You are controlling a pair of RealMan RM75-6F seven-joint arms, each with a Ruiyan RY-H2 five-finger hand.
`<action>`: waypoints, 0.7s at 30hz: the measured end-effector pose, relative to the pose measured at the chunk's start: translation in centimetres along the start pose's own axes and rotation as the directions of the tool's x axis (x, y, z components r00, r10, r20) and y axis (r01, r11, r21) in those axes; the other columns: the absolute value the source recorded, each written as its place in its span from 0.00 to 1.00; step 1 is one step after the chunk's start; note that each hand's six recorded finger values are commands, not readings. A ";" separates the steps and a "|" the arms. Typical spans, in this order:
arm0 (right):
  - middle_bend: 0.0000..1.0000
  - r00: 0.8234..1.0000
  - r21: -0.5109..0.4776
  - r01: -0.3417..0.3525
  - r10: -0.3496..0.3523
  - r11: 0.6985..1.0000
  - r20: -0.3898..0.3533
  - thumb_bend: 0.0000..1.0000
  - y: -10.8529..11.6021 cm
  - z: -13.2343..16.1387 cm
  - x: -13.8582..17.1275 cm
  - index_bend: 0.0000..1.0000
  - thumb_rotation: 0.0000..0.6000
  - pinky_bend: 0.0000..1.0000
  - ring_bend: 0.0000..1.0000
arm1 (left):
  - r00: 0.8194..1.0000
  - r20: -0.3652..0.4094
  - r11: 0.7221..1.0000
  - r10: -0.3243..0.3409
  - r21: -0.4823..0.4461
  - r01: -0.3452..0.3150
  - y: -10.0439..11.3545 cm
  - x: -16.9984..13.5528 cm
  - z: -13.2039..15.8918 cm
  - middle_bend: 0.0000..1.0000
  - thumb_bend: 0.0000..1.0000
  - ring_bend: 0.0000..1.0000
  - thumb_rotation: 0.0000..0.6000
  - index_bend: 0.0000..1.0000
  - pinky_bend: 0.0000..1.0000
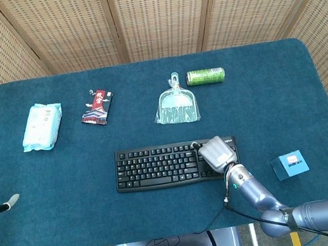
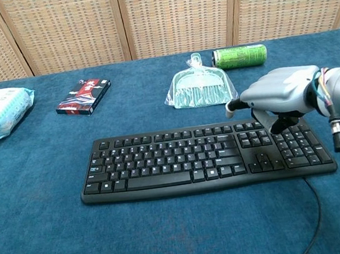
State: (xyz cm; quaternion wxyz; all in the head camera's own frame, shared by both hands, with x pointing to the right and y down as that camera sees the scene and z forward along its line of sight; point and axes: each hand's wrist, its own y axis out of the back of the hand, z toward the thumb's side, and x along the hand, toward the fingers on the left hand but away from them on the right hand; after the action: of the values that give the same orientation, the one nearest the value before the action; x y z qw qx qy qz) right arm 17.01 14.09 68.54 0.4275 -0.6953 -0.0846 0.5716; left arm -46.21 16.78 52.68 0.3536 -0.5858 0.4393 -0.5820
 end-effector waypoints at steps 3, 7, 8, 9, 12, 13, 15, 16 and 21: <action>0.63 1.000 -0.001 -0.004 0.004 1.000 0.004 1.00 -0.1 0.2 -0.2 0.16 1.00 1.00 1.00 | 1.000 0.000 1.000 0.000 -0.001 0.000 0.0 0.0 0.0 0.00 0.00 0.00 1.00 0.00 0.00; 0.63 1.000 0.007 -0.008 0.008 1.000 0.006 1.00 -0.3 0.4 -0.5 0.16 1.00 1.00 1.00 | 1.000 0.001 1.000 -0.004 -0.001 0.004 0.0 0.0 0.0 0.00 0.00 0.00 1.00 0.00 0.00; 0.63 1.000 0.008 -0.011 0.011 1.000 0.007 1.00 -0.4 0.4 -0.5 0.16 1.00 1.00 1.00 | 1.000 0.001 1.000 -0.004 0.000 0.004 -0.1 0.0 0.0 0.00 0.00 0.00 1.00 0.00 0.00; 0.63 1.000 0.009 -0.013 0.013 1.000 0.008 1.00 -0.5 0.4 -0.6 0.16 1.00 1.00 1.00 | 1.000 0.001 1.000 -0.005 0.000 0.005 -0.1 0.0 0.0 0.00 0.00 0.00 1.00 0.00 0.00; 0.63 1.000 0.012 -0.026 0.026 1.000 0.016 1.00 -1.0 0.3 -0.7 0.16 1.00 1.00 1.00 | 1.000 0.001 1.000 -0.005 0.000 0.005 -0.1 0.0 0.0 0.00 0.00 0.00 1.00 0.00 0.00; 0.63 0.999 0.012 -0.028 0.028 1.000 0.017 1.00 -1.1 0.2 -0.7 0.16 1.00 1.00 1.00 | 1.000 0.001 1.000 -0.005 0.000 0.005 -0.1 0.0 0.0 0.00 0.00 0.00 1.00 0.00 0.00; 0.63 0.999 0.011 -0.030 0.030 0.999 0.019 1.00 -1.2 0.2 -0.8 0.17 1.00 1.00 1.00 | 1.000 0.000 1.000 -0.005 0.001 0.005 -0.1 0.0 0.0 0.00 0.00 0.00 1.00 0.00 0.00; 0.63 0.999 0.010 -0.032 0.032 0.999 0.020 1.00 -1.2 0.2 -0.8 0.17 1.00 1.00 1.00 | 1.000 0.000 1.000 -0.006 0.002 0.006 -0.1 0.0 0.0 0.00 0.00 0.00 1.00 0.00 0.00; 0.63 0.999 0.005 -0.036 0.036 0.999 0.020 1.00 -1.2 0.2 -1.0 0.17 1.00 1.00 1.00 | 1.000 0.002 1.000 -0.010 0.003 0.010 -0.2 0.1 0.1 0.00 0.00 0.00 1.00 0.00 0.00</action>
State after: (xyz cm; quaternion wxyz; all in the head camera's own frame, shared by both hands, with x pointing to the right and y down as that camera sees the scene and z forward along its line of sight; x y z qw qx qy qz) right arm 16.98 14.32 70.07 0.4181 -0.6900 -0.0749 0.5861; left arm -46.10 16.80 52.90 0.3520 -0.5879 0.4353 -0.5839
